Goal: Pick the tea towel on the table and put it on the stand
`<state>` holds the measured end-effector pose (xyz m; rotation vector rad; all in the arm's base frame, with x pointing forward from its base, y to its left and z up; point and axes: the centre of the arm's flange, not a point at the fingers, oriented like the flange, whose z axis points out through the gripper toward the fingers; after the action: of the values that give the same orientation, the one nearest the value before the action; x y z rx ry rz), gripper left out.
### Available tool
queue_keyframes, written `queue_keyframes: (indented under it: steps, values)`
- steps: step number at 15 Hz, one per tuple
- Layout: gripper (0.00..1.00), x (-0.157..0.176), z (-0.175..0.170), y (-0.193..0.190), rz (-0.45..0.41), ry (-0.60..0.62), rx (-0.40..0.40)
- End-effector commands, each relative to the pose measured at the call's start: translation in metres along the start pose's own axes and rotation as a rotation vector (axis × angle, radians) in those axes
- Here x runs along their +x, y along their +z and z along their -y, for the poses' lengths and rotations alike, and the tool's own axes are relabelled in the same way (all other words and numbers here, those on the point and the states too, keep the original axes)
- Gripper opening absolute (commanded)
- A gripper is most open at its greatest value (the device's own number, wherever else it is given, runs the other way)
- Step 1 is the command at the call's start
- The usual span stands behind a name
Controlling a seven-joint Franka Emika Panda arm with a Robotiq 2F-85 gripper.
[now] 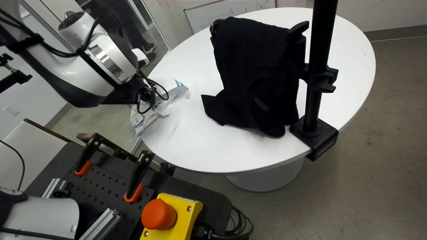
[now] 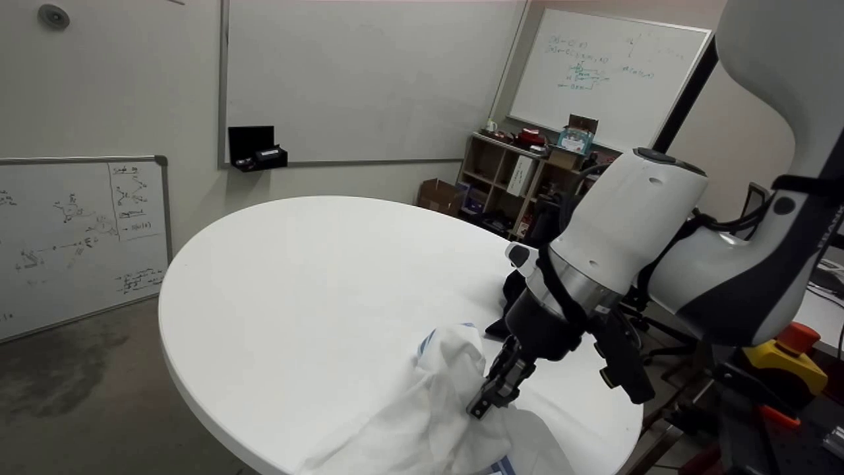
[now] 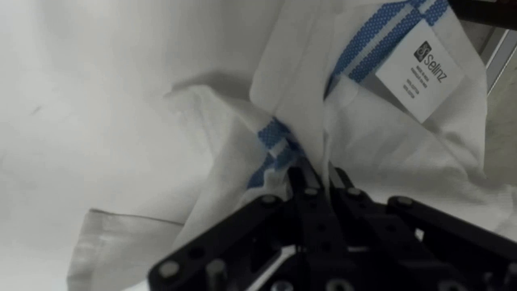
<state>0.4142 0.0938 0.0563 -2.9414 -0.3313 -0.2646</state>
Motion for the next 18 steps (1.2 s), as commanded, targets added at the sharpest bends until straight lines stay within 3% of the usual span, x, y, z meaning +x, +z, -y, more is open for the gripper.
queue_keyframes:
  steps: [1,7,18]
  values:
    - [0.01,-0.003,0.010,-0.012,-0.031,-0.028,-0.008]
    - [0.01,-0.006,0.018,-0.047,-0.064,-0.072,-0.044]
    - [0.01,-0.016,0.023,-0.178,-0.223,-0.091,-0.176]
